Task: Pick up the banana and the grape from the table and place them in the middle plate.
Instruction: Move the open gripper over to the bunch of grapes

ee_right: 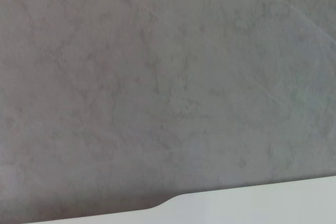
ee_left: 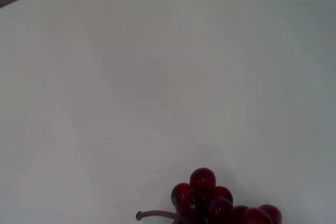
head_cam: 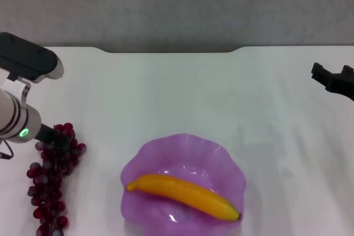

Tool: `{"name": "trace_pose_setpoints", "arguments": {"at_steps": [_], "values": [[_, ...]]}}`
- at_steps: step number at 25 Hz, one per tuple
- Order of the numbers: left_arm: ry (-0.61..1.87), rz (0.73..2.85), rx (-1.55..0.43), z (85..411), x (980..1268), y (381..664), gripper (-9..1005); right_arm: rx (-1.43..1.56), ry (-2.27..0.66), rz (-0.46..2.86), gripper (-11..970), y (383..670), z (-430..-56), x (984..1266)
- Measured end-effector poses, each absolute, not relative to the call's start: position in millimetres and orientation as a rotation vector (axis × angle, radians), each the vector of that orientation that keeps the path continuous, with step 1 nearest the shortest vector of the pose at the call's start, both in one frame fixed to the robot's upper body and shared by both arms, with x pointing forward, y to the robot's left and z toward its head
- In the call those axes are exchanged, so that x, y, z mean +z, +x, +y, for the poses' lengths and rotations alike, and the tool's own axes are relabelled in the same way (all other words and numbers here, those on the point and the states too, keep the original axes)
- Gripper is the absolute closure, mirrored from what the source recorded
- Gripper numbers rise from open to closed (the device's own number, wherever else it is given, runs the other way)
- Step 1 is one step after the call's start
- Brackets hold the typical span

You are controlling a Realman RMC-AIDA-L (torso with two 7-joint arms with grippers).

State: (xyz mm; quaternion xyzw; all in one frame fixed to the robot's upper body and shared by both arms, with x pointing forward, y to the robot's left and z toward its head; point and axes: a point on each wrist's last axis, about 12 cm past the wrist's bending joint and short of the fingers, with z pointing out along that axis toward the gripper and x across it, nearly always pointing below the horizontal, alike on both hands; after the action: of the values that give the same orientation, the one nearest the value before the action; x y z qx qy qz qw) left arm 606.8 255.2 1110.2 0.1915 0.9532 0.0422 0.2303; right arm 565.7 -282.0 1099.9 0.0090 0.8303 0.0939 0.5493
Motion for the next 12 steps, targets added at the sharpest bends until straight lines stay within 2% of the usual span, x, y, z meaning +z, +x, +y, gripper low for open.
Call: {"name": "trace_pose_setpoints", "arguments": {"at_steps": [5, 12], "values": [[0.531, 2.610, 0.115, 254.6, 1113.9, 605.2, 651, 0.222, 0.021, 1.966, 217, 565.7, -282.0, 1099.9], [0.529, 2.602, 0.112, 254.8, 1116.2, 603.7, 748, 0.222, 0.021, 1.966, 217, 565.7, -282.0, 1099.9]]}}
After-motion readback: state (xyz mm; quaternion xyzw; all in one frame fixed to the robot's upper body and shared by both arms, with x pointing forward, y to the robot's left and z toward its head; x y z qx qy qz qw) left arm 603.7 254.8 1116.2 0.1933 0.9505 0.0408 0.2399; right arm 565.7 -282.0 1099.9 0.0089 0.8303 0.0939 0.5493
